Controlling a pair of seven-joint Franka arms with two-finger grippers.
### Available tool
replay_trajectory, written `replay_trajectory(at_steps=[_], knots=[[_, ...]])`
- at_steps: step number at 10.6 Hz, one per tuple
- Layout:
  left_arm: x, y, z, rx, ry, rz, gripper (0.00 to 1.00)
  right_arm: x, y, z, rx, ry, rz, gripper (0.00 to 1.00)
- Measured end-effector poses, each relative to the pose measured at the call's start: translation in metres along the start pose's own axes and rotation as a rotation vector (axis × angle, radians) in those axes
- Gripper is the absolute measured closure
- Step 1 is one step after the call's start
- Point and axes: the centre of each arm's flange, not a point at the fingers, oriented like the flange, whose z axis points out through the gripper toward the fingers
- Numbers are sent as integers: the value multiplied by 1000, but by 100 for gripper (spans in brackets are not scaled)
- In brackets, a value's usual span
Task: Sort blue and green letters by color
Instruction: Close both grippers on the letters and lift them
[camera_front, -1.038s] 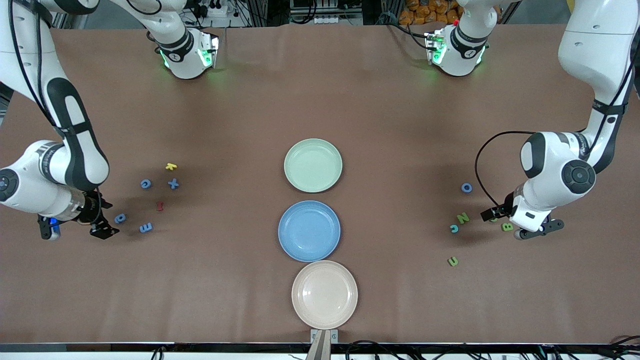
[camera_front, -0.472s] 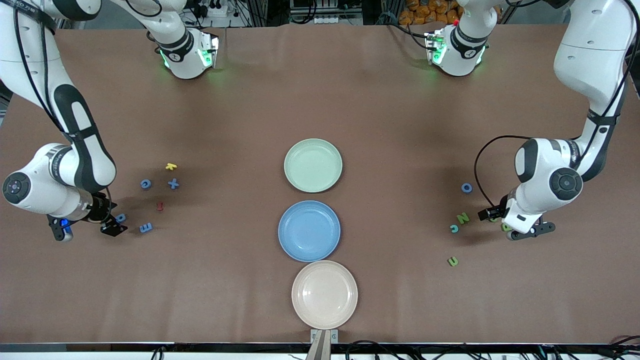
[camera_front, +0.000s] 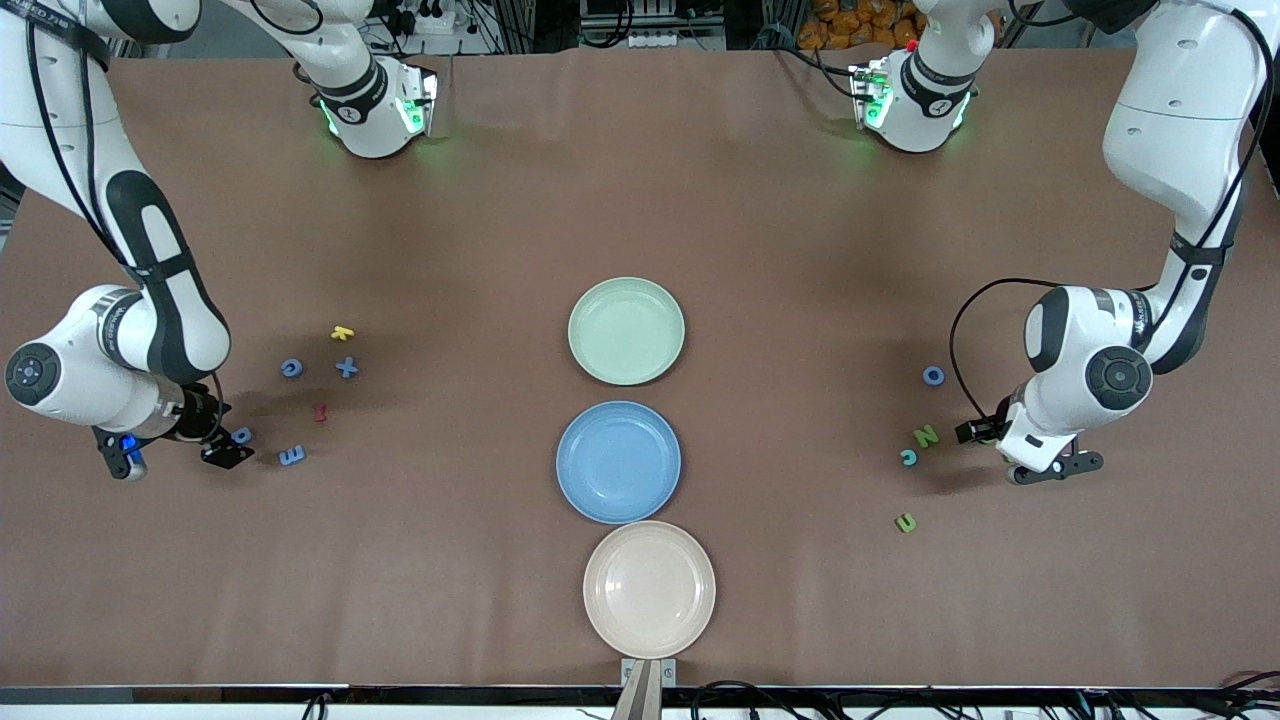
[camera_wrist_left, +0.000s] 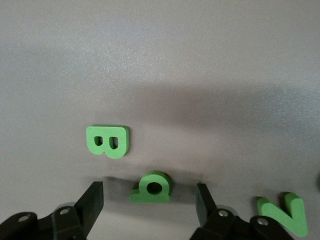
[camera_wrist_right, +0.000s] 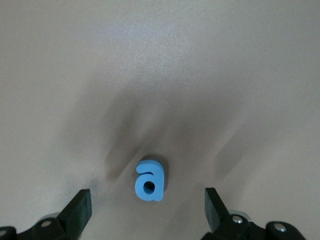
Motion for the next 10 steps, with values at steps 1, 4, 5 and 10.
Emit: replay_trajectory(at_steps=[1,4,5,10], knots=[[0,0,2,0,-2,0,17,1,2,4,3,4,-1,0],[1,-1,2,1,-1,-1,21,-1,7,14,17,26,-13,0],[1,-1,2,1,-1,-1,24,-2,8,16,16,26,-16,4],[3,2,-2,-2,7,2,59,-1,10,10,15,27,-59,74]])
